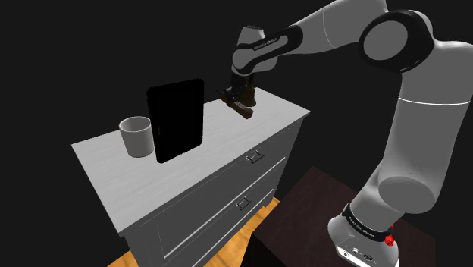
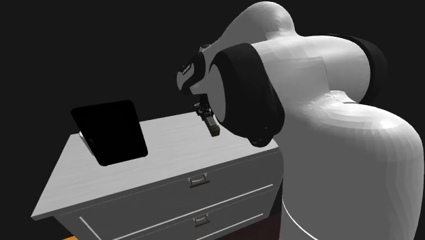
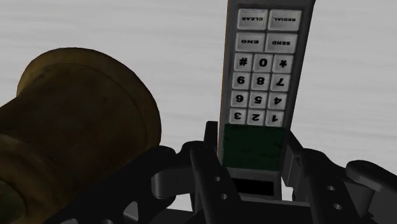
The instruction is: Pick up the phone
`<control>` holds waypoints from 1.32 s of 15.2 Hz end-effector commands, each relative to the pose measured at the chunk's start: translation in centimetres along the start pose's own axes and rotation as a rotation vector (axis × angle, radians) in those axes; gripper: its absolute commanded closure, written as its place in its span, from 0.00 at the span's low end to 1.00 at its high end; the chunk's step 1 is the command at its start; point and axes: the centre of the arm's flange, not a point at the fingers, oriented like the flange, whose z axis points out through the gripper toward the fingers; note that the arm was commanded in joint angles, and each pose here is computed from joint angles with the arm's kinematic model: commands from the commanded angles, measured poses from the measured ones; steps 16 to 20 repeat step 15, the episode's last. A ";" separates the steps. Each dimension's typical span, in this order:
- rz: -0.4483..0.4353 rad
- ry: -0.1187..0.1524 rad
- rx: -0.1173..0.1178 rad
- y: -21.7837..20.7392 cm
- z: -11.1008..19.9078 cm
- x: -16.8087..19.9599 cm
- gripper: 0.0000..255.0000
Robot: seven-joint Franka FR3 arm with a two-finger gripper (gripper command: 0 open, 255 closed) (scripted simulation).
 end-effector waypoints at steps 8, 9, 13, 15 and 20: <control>0.000 0.000 0.000 0.0 -4.5 0.8 1.00; 0.000 0.000 0.000 0.0 -5.1 0.9 1.00; 0.000 0.000 0.000 0.0 -7.1 1.3 1.00; 0.000 0.000 0.000 0.0 -7.2 1.3 1.00; 0.000 0.000 0.000 0.0 -7.2 1.3 1.00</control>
